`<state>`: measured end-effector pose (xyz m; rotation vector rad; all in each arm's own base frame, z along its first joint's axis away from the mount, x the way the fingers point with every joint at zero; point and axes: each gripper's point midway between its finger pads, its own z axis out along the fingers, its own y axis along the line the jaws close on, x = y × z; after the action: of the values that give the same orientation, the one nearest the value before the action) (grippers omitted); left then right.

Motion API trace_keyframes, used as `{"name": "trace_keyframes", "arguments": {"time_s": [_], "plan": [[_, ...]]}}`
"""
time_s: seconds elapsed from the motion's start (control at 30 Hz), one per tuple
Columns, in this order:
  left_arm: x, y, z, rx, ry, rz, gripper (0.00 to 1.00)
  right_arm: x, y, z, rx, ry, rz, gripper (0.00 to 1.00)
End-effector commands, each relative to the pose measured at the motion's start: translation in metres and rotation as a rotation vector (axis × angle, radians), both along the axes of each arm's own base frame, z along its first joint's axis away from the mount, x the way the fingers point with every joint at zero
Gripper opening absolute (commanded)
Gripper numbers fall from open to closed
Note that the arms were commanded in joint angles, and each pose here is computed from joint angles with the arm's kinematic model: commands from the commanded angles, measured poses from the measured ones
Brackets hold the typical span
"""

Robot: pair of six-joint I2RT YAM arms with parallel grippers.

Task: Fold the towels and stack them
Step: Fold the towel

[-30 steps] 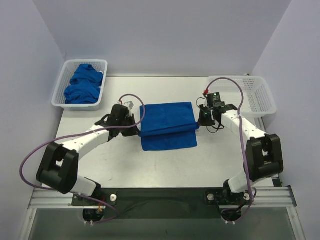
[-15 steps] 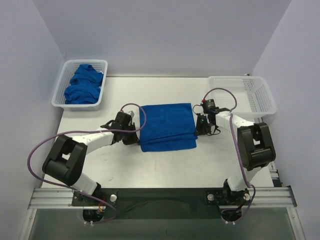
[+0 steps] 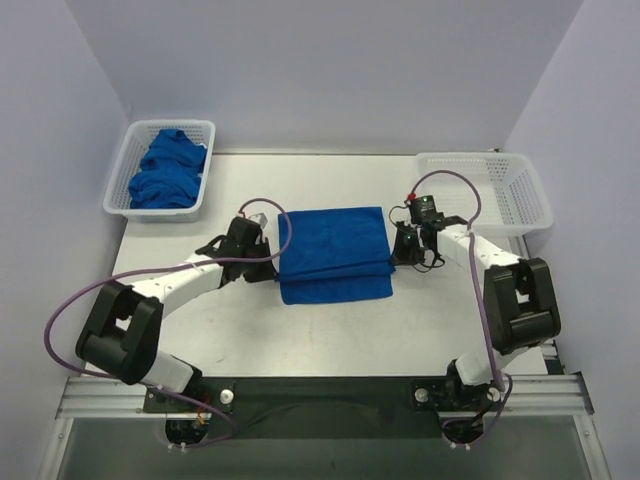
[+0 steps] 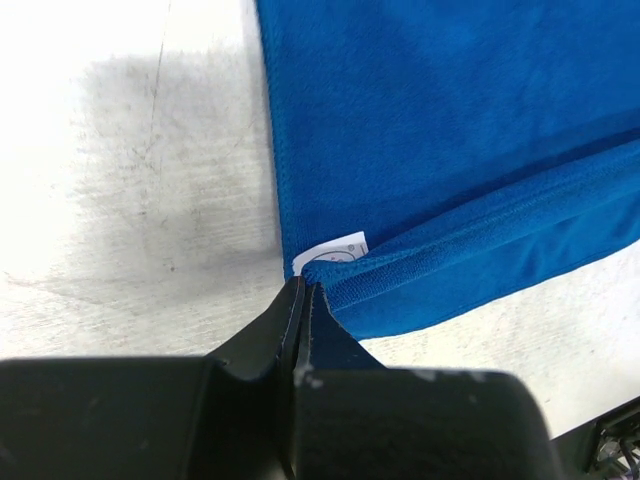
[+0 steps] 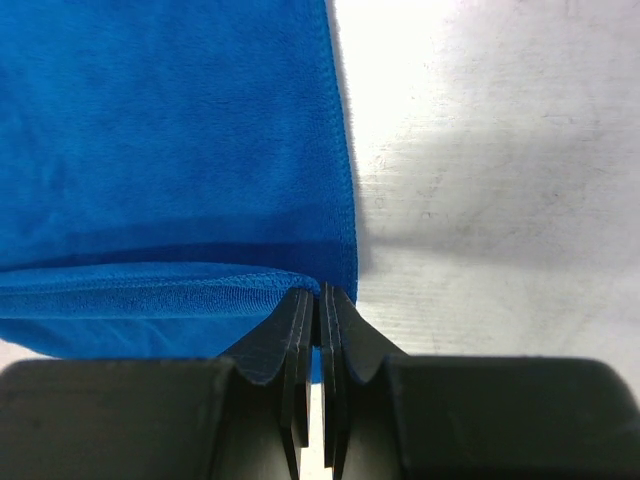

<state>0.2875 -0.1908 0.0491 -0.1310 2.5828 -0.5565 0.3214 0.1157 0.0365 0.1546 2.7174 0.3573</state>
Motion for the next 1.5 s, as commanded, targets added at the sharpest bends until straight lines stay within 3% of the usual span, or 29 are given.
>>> {"name": "trace_keyframes", "arguments": {"time_s": [0.0,0.4,0.9,1.17,1.47], "plan": [[0.018,0.010,0.038,0.047,-0.098,0.017,0.00,0.009,-0.016,0.033,-0.044,-0.083,-0.058,0.00],[0.009,0.008,0.074,0.028,-0.126,-0.025,0.00,-0.011,-0.016,0.063,0.001,-0.124,-0.068,0.00],[-0.027,0.009,-0.017,0.062,0.076,-0.065,0.00,-0.048,-0.017,-0.024,-0.028,0.122,-0.094,0.00],[-0.035,0.010,-0.027,0.069,0.094,-0.065,0.00,-0.060,-0.021,-0.039,-0.048,0.175,-0.087,0.00],[-0.027,0.008,-0.005,0.054,0.035,-0.059,0.00,-0.046,-0.019,-0.015,-0.033,0.091,-0.088,0.00]]}}
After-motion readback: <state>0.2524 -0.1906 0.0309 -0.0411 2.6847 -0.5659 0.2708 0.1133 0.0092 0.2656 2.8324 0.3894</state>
